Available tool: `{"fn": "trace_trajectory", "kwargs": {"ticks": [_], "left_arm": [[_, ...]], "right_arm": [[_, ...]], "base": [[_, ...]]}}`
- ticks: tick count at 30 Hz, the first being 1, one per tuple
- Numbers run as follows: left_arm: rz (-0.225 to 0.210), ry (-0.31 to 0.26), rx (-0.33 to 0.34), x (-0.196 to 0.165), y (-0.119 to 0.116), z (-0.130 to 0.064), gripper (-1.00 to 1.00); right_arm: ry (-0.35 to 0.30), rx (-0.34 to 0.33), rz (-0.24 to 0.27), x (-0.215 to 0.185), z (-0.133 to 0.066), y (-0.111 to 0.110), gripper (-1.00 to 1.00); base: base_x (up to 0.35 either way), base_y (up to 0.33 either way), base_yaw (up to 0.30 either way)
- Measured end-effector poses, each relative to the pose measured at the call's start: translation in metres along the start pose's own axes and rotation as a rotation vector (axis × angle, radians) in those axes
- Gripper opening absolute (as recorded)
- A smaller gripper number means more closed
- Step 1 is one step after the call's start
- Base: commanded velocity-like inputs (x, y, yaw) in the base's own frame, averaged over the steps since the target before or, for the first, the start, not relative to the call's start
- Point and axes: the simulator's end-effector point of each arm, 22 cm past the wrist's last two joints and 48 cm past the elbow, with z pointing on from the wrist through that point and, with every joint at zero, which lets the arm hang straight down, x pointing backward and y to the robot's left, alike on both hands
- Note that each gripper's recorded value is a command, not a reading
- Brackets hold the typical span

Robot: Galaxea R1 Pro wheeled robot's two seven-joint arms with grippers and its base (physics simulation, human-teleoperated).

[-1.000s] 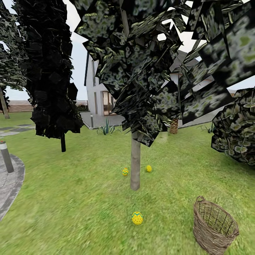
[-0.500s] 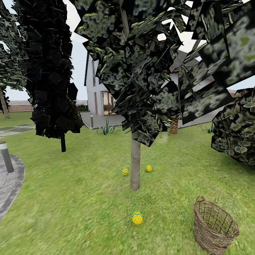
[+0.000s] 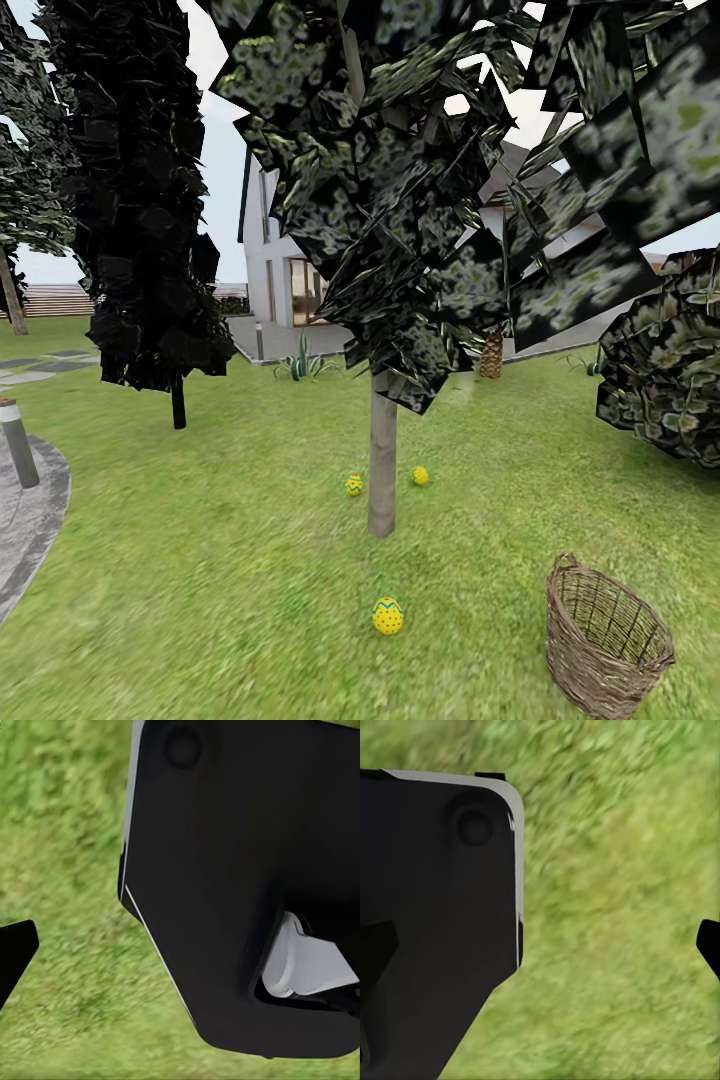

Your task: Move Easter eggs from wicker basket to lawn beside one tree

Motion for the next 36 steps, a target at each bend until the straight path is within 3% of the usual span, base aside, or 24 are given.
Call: {"fn": "trace_trajectory", "kwargs": {"ticks": [36], "left_arm": [[-0.007,-0.002,0.002,-0.0007,-0.001,0.0,1.0]], "right_arm": [[-0.001,0.0,0.002,-0.0002,0.0,0.0,1.0]], "base": [[0.0,0.0,0.0]]}}
